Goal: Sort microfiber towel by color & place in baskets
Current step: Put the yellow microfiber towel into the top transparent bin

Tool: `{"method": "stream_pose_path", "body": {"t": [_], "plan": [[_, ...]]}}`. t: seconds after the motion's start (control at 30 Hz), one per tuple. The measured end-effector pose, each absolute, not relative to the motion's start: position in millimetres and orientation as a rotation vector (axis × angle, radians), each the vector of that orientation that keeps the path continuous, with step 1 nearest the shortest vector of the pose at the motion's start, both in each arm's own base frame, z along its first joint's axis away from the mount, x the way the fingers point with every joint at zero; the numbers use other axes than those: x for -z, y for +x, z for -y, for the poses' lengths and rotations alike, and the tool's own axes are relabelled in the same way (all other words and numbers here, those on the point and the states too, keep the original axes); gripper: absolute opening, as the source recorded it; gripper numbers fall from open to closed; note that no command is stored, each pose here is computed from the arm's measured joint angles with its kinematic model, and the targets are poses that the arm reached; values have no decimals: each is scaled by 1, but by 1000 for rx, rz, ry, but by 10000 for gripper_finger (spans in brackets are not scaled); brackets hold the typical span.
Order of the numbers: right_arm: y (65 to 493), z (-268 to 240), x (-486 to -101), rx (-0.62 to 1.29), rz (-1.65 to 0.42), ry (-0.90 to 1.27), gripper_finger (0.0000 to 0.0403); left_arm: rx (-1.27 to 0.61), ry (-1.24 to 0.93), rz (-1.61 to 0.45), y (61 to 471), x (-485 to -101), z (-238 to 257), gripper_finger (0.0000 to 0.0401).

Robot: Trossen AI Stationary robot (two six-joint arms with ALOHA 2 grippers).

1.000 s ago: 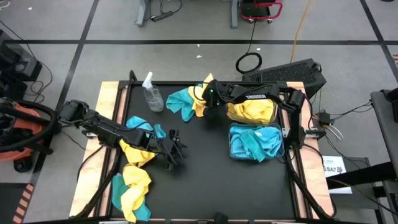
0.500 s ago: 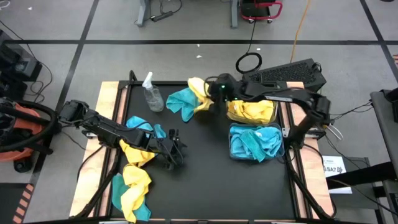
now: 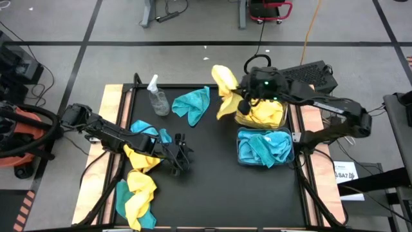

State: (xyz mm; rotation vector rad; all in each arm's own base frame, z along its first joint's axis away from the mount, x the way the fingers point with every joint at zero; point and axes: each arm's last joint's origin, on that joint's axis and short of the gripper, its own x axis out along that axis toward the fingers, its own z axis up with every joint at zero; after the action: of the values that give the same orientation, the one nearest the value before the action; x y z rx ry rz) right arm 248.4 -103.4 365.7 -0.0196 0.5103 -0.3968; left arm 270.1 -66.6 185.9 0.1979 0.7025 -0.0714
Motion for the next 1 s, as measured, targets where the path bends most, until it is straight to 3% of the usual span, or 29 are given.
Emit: {"method": "stream_pose_path", "body": {"t": [0.27,0.6,1.0], "plan": [[205,91,-367,551,-688,44,0,67,201,-702,270,-186,66,228],[190,90,-340,745,-1005,61,0,53,197,-656,273,-189,65,228],[206,99,-268,731,-1228,62,0,51,187,-651,274,-190,65,228]]}}
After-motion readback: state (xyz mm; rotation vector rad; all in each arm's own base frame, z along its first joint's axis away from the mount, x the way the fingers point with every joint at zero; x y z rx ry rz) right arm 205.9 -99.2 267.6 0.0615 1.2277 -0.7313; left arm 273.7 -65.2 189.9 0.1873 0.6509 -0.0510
